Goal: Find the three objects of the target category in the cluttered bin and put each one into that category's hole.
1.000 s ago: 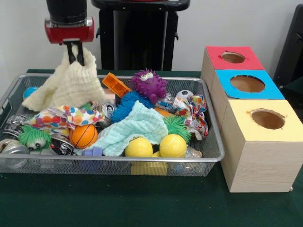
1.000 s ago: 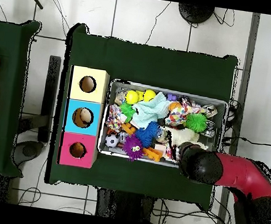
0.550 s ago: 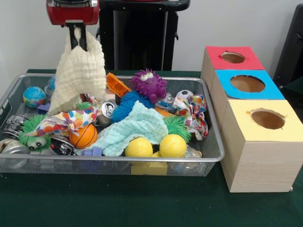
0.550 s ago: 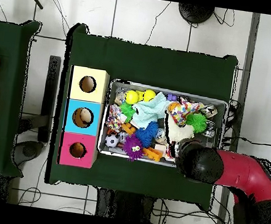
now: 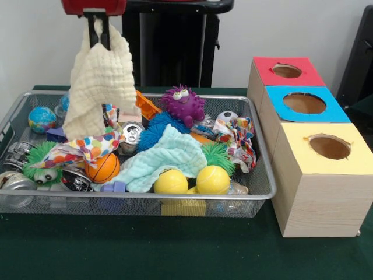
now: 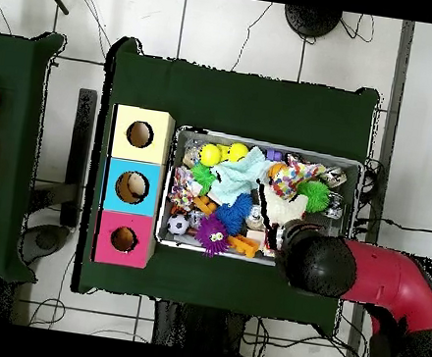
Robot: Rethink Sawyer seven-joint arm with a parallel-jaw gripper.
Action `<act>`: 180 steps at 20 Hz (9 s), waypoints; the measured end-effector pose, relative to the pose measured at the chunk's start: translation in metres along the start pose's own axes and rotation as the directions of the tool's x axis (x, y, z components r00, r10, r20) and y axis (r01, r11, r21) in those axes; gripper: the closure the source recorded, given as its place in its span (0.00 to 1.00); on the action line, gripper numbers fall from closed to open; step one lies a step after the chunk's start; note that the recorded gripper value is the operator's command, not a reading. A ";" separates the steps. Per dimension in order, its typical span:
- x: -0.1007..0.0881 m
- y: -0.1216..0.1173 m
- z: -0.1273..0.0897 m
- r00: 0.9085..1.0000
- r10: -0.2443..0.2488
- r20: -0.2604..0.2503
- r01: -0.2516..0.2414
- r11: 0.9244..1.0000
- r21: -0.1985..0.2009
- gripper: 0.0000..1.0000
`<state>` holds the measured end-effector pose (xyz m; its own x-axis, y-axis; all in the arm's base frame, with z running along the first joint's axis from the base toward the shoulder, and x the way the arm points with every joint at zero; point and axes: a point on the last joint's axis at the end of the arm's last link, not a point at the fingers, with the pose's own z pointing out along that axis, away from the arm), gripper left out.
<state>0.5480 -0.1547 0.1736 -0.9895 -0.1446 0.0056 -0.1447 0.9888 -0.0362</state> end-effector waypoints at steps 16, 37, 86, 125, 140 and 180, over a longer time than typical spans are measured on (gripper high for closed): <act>0.014 0.137 -0.037 0.992 -0.116 -0.040 0.114 0.992 -0.054 1.00; 0.050 0.156 0.072 0.990 -0.143 0.010 0.143 0.983 -0.116 1.00; -0.064 0.035 0.070 1.000 -0.014 0.020 0.015 1.000 -0.022 0.00; -0.081 0.043 0.141 0.980 -0.130 0.152 0.139 0.989 -0.054 1.00; -0.020 0.185 0.146 0.949 -0.283 0.140 0.299 0.947 -0.114 1.00; 0.006 -0.020 0.139 0.996 0.067 0.056 -0.060 0.991 -0.119 1.00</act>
<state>0.5446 -0.1806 0.0351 -0.9954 -0.0798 -0.0524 -0.0839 0.9931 0.0824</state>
